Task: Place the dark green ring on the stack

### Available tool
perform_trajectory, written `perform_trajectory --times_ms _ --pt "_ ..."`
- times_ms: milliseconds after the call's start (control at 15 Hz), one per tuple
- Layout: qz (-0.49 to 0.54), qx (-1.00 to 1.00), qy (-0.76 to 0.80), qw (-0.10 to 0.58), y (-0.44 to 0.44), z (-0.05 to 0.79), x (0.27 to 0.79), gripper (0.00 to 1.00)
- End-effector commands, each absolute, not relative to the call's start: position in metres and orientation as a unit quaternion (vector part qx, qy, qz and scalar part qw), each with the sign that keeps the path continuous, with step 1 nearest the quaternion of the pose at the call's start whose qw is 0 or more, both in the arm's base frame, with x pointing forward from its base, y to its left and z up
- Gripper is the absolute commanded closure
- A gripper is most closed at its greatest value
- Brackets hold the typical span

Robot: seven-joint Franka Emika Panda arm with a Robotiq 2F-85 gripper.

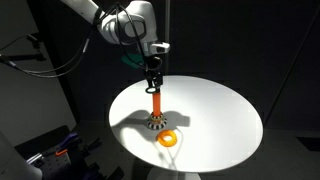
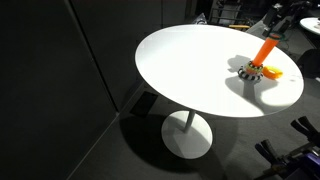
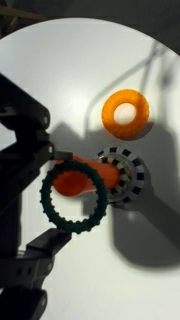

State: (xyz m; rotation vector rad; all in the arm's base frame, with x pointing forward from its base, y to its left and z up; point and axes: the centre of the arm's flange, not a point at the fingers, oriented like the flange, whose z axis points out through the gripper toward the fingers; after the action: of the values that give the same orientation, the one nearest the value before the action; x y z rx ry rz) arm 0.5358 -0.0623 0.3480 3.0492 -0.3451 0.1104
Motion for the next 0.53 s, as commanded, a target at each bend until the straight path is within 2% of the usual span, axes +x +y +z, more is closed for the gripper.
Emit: perform_trajectory --times_ms 0,467 --pt "0.043 0.99 -0.131 0.042 -0.0761 0.3479 0.5471 0.56" --pt "0.054 0.989 -0.138 0.032 -0.0859 0.34 0.5535 0.56"
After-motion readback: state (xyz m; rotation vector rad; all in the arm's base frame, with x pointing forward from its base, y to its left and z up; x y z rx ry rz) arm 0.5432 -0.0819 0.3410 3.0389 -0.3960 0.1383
